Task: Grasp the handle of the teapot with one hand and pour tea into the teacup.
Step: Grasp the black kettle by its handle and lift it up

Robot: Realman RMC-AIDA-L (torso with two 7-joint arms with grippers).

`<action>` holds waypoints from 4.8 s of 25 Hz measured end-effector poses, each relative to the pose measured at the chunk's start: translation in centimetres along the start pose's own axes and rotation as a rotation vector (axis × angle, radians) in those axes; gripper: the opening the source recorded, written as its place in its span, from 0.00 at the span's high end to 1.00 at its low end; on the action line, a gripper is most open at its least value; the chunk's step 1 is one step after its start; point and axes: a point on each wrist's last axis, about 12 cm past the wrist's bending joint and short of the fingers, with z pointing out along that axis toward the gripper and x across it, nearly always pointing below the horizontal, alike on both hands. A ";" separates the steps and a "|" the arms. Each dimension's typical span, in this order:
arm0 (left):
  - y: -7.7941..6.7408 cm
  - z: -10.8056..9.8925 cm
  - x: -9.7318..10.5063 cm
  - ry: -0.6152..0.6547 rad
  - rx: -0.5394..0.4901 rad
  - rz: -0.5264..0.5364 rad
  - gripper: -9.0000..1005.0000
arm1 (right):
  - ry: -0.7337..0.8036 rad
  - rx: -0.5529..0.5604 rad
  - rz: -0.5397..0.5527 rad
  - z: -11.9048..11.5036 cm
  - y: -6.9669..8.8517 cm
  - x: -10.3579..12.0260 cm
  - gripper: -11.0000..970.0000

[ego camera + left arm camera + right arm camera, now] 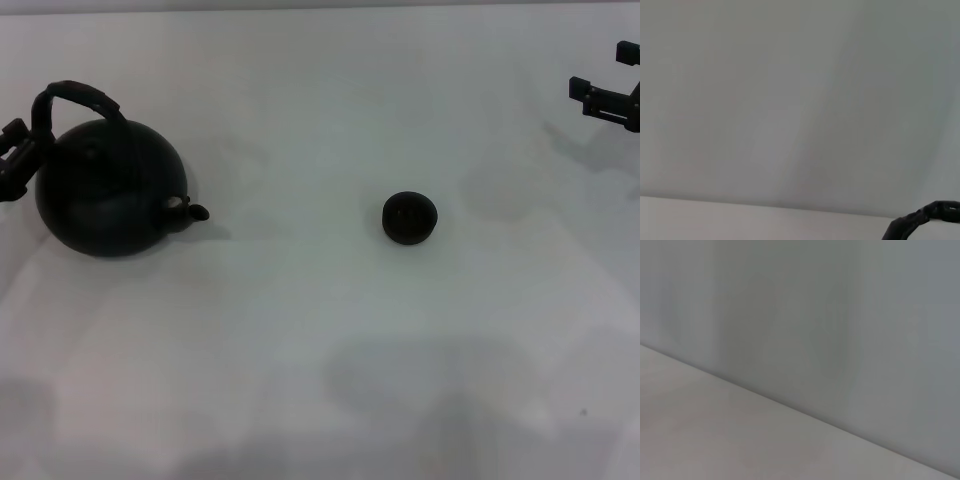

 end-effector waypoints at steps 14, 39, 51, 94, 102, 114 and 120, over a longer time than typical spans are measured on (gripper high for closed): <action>0.7 0.5 -1.2 0.015 -0.011 -0.024 0.70 | 0.004 -0.019 0.013 0.1 0.5 0.6 0.14; 0.8 0.1 -1.8 0.010 -0.003 -0.021 0.91 | 0.002 -0.039 0.014 0.0 1.0 0.9 0.14; 0.6 0.1 -1.9 0.012 0.022 -0.022 0.92 | -0.001 -0.040 0.002 0.2 0.9 0.7 0.14; 1.5 2.6 -2.9 0.070 -0.052 -0.087 0.22 | -0.003 -0.058 -0.006 0.3 1.1 0.6 0.14; 1.4 3.5 -3.5 0.067 -0.044 -0.075 0.22 | -0.002 -0.060 -0.006 0.3 1.2 0.6 0.14; 1.4 3.8 -3.5 0.087 -0.038 -0.081 0.35 | -0.002 -0.059 -0.006 0.3 1.2 0.6 0.14; 1.3 3.8 -3.4 0.090 -0.037 -0.083 0.52 | -0.002 -0.058 -0.006 0.4 1.2 0.6 0.14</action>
